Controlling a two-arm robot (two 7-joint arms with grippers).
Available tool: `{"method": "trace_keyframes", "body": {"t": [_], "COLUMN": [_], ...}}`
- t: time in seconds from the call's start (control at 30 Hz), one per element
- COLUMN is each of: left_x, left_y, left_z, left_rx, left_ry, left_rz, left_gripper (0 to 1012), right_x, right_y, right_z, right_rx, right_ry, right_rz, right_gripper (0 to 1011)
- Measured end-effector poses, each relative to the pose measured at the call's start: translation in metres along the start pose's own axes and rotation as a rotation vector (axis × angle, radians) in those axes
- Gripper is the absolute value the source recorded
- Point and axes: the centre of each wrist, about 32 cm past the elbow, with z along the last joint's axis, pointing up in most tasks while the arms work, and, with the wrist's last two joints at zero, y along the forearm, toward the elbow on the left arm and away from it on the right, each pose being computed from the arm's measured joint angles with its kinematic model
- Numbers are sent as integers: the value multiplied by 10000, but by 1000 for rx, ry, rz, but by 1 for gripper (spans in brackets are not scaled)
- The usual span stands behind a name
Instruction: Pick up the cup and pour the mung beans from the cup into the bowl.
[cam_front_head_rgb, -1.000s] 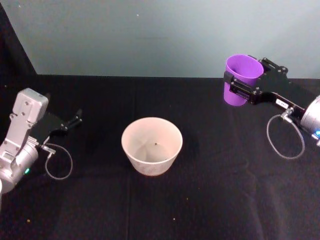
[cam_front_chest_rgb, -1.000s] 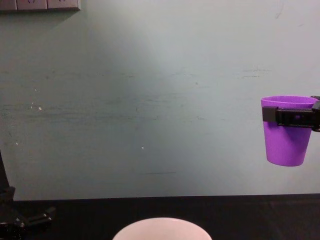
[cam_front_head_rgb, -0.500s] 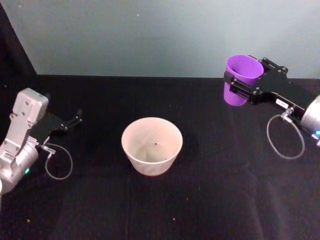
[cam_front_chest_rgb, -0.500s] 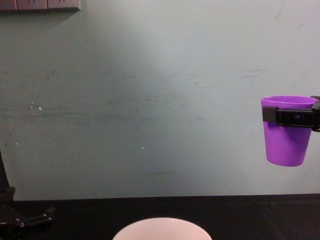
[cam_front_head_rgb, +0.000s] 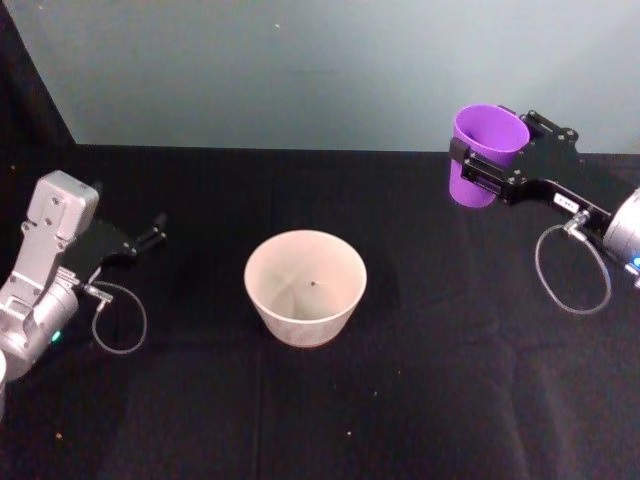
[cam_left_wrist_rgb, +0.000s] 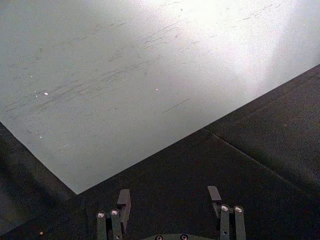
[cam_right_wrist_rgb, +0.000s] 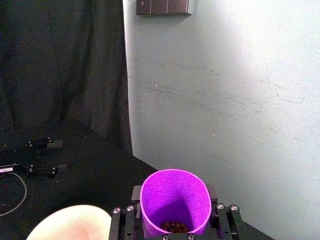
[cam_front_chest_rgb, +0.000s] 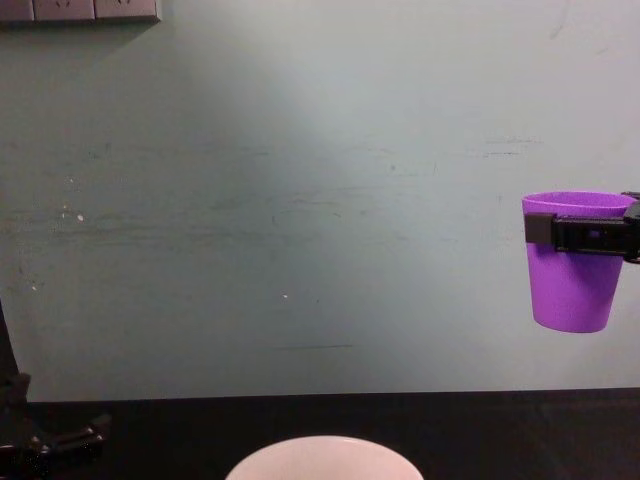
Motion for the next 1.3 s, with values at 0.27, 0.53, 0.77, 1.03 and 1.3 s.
{"method": "trace_keyframes", "body": {"t": [0.27, 0.53, 0.77, 1.03, 1.3], "left_x": [0, 0, 0, 0, 0], "left_y": [0, 0, 0, 0, 0], "left_z": [0, 0, 0, 0, 0], "left_rx": [0, 0, 0, 0, 0], "left_ry": [0, 0, 0, 0, 0], "left_rz": [0, 0, 0, 0, 0], "left_gripper": [1000, 1000, 1000, 1000, 1000], "right_x": [0, 0, 0, 0, 0], "right_y": [0, 0, 0, 0, 0], "right_z": [0, 0, 0, 0, 0], "right_rx": [0, 0, 0, 0, 0], "right_ry": [0, 0, 0, 0, 0], "right_rz": [0, 0, 0, 0, 0], "right_gripper": [742, 742, 742, 742, 742]}}
